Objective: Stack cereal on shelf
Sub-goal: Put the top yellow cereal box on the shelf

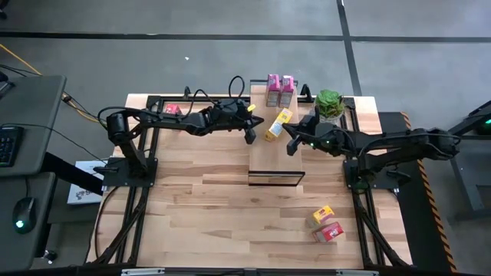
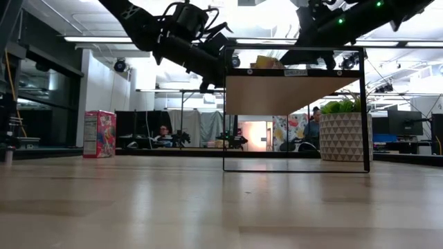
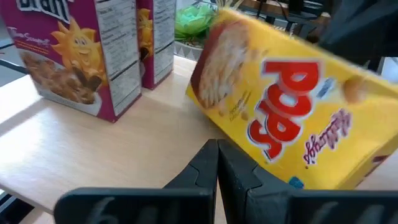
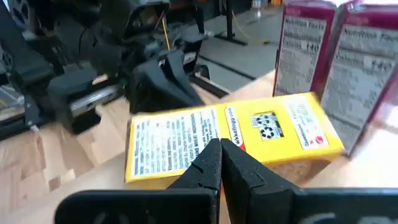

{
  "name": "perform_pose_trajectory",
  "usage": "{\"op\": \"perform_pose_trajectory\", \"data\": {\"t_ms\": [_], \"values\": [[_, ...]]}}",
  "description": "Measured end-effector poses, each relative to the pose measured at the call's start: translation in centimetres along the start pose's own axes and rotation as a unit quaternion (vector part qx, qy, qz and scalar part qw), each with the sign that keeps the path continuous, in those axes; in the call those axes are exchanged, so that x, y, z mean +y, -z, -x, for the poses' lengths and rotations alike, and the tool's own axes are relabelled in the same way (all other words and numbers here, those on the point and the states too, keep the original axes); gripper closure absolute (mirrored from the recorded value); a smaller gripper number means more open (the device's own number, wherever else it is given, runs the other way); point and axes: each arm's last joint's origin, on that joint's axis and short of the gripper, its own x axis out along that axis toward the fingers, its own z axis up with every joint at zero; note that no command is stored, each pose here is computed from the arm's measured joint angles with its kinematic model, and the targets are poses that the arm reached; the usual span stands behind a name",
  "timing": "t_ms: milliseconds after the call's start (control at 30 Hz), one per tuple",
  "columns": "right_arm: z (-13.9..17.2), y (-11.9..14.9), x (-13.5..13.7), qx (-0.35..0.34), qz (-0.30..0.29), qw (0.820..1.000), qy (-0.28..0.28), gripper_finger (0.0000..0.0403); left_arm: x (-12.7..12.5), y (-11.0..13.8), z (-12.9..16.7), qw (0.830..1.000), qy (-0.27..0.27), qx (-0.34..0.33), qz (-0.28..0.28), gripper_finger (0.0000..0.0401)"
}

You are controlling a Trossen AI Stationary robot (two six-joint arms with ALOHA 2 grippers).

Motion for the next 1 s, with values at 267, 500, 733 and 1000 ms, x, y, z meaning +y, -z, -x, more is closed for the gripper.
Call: {"op": "perform_pose_trajectory", "data": {"t_ms": [267, 500, 733, 1000], "values": [[0.8, 0.6, 0.5, 0.086, 0.012, 0.996, -0.012, 0.0403, 0.6, -0.1, 0.0, 1.0, -0.008, -0.001, 0.002, 0.0401], [1.6, -0.1, 0.7, 0.05, 0.032, 0.995, 0.075, 0.0403, 1.6, -0.9, 1.2, 1.0, -0.024, 0.015, -0.004, 0.0401], [1.4, 0.3, -0.7, 0.064, 0.024, 0.987, 0.146, 0.0403, 1.5, -2.0, 2.8, 0.999, -0.024, 0.022, -0.017, 0.0401], [1.4, 0.9, -1.8, 0.089, 0.023, 0.977, 0.192, 0.0403, -0.1, -1.9, 2.8, 0.999, 0.001, 0.022, -0.025, 0.0401]]}}
